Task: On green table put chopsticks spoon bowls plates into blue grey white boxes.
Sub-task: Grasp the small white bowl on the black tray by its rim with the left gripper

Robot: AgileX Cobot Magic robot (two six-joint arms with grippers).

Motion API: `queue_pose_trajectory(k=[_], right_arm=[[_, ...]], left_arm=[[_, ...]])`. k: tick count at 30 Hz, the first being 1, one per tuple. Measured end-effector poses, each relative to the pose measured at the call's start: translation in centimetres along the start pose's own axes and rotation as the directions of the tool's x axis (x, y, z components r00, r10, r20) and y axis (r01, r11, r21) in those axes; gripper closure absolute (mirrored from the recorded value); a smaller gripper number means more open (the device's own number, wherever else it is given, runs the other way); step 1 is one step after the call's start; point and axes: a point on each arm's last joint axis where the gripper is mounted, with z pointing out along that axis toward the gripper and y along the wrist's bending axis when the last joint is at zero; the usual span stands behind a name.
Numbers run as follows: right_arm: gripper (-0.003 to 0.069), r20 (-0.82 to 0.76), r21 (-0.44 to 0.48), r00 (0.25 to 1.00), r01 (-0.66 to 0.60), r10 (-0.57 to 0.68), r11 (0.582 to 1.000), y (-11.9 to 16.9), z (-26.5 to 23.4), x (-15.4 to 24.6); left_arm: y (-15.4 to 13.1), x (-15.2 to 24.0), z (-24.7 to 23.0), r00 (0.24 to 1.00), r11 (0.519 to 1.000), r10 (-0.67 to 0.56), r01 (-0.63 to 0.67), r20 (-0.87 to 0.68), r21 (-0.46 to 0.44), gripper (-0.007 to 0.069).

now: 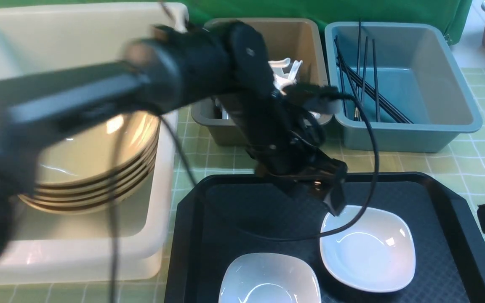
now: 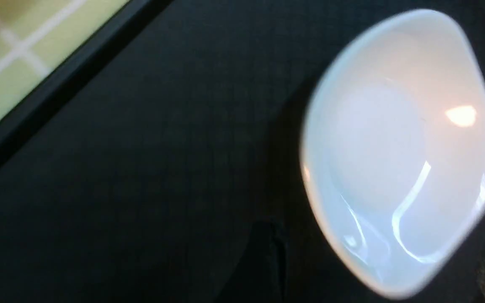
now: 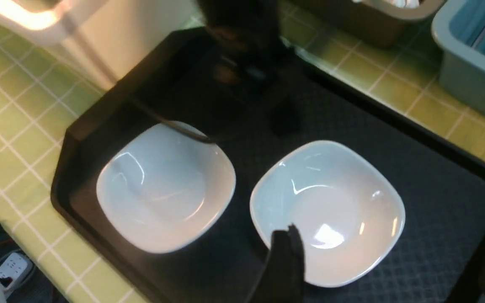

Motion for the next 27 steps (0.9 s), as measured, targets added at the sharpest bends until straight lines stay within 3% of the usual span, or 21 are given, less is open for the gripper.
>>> queue_pose_trajectory(k=[9,12,16,20,21,27], right_arm=[[0.0076,-0.01,0.0,1.0,0.022,-0.022,1.0,0.1,0.0,0.1],[0.0076,-0.016,0.01,1.0,0.022,-0.022,1.0,0.1,0.0,0.2],[0.0076,-0.036,0.046,0.999,0.005,-0.003,0.999,-0.3,-0.1,0.4],[0.0076,-0.054,0.086,0.998,-0.004,0.009,0.996,-0.6,-0.1,0.5],[0.0076,-0.054,0.086,0.998,-0.005,0.01,0.996,-0.6,-0.1,0.5],[0.0082,-0.054,0.058,0.999,0.011,-0.008,0.998,-0.3,0.1,0.4]], left_arm=[[2.4,-1.8,5.9,0.993,0.996,-0.036,0.045,-0.11,0.076,0.015],[2.4,-1.9,7.1,0.991,0.989,-0.019,0.039,-0.134,0.144,0.0232],[2.7,-1.8,7.4,0.99,0.986,0.0,0.024,-0.14,0.166,0.0344],[3.3,-1.8,7.4,0.99,0.984,-0.015,0.04,-0.139,0.176,0.0572],[3.4,-1.8,7.3,0.991,0.983,-0.018,0.042,-0.136,0.178,0.0593],[2.9,-2.3,3.4,0.998,0.986,-0.003,0.012,-0.056,0.168,0.061]])
